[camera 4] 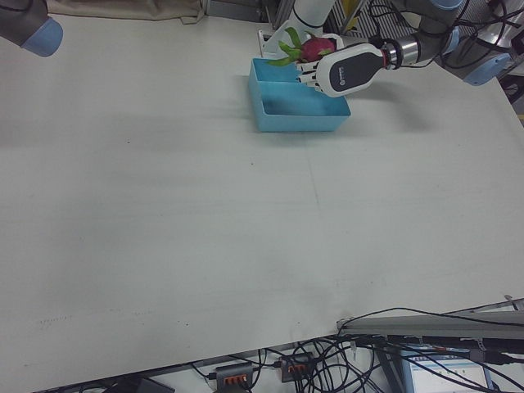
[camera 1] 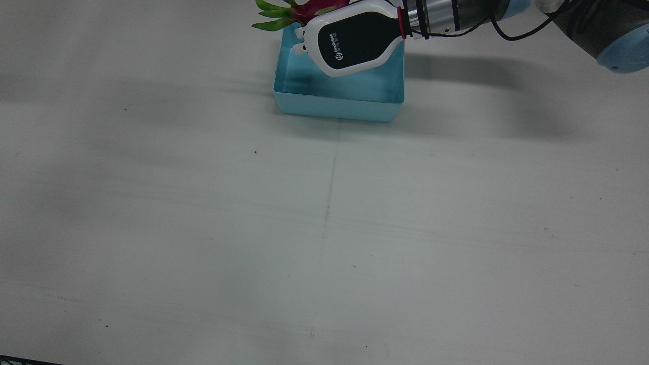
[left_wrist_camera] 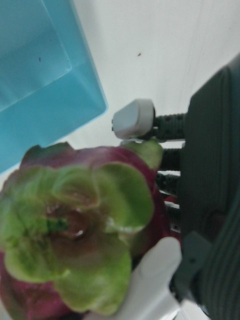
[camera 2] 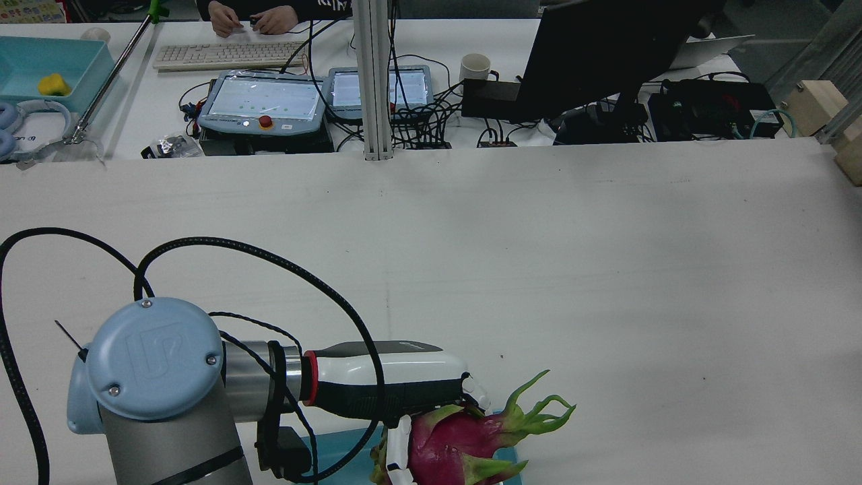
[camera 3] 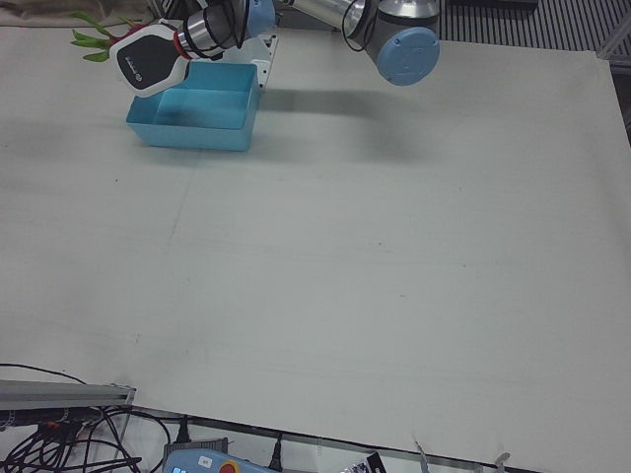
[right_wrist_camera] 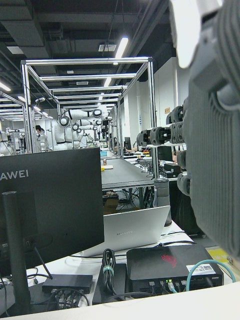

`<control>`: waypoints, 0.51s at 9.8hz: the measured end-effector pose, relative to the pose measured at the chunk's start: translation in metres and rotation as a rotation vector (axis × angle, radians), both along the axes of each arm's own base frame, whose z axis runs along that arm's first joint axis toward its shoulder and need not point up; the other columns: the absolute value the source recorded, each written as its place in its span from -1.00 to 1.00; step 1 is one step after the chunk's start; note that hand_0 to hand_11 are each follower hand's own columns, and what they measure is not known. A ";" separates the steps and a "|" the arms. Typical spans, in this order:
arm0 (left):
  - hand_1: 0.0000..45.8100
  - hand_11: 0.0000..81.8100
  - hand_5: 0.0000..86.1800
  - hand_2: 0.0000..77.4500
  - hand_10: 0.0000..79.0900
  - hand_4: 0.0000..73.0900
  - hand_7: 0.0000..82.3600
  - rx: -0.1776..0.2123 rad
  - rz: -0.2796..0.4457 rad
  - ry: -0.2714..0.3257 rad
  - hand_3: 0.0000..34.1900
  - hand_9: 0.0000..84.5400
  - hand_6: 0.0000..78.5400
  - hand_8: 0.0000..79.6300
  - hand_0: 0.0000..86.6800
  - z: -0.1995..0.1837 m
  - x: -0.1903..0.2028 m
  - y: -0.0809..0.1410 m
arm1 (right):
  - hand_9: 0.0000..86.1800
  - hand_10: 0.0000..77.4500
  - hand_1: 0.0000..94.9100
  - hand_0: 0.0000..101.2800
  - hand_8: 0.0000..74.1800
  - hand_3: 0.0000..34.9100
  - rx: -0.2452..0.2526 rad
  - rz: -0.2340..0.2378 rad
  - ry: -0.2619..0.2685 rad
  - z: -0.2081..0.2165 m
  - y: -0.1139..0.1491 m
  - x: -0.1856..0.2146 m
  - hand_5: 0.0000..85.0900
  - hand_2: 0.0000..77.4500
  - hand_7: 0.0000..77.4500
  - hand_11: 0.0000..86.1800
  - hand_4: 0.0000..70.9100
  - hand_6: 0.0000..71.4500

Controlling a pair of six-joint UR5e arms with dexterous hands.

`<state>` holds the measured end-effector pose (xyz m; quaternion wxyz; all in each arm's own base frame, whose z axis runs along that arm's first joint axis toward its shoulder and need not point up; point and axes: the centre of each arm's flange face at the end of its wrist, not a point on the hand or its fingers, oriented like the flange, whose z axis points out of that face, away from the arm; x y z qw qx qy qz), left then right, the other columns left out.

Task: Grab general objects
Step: 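Lower the dragon fruit into the blue tray and open the left hand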

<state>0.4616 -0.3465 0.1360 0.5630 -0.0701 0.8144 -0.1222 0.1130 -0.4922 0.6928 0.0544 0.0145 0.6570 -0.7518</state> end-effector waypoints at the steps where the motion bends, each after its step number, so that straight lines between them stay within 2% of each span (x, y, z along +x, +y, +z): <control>1: -1.00 0.72 -0.25 0.08 0.75 -0.05 0.70 -0.001 0.014 0.004 -1.00 0.57 -0.13 0.52 0.47 -0.001 0.003 0.004 | -0.99 -1.00 -0.89 -1.00 -1.00 -1.00 0.000 0.000 0.000 0.000 0.000 0.000 -0.99 -0.96 -1.00 -0.99 -1.00 -1.00; 2: -1.00 0.72 -0.25 0.08 0.75 -0.05 0.70 0.001 0.019 0.009 -1.00 0.57 -0.13 0.52 0.47 0.000 0.004 0.005 | -0.99 -1.00 -0.89 -1.00 -1.00 -1.00 -0.001 0.000 0.000 0.000 0.000 0.000 -0.99 -0.96 -1.00 -0.99 -1.00 -1.00; 3: -1.00 0.25 -0.27 0.08 0.37 -0.05 0.68 0.002 0.018 0.015 -1.00 0.69 -0.13 0.14 0.40 0.001 0.004 0.004 | -0.99 -1.00 -0.89 -1.00 -1.00 -1.00 0.000 0.000 0.000 0.000 0.000 0.000 -0.99 -0.96 -1.00 -0.99 -1.00 -1.00; 4: -1.00 0.01 -0.33 0.07 0.14 -0.03 0.63 0.003 0.015 0.018 -1.00 -0.75 -0.14 -0.11 0.33 0.002 0.003 0.004 | -0.99 -1.00 -0.89 -1.00 -1.00 -1.00 0.000 0.000 0.000 0.000 0.000 0.000 -0.99 -0.96 -1.00 -0.99 -1.00 -1.00; 5: -1.00 -0.25 -0.41 -0.01 -0.13 -0.15 0.56 0.003 0.011 0.020 -1.00 -1.00 -0.26 -0.47 0.23 0.003 0.002 0.003 | -0.99 -1.00 -0.89 -1.00 -1.00 -1.00 0.000 0.001 0.000 0.000 0.000 0.000 -0.99 -0.96 -1.00 -0.99 -1.00 -1.00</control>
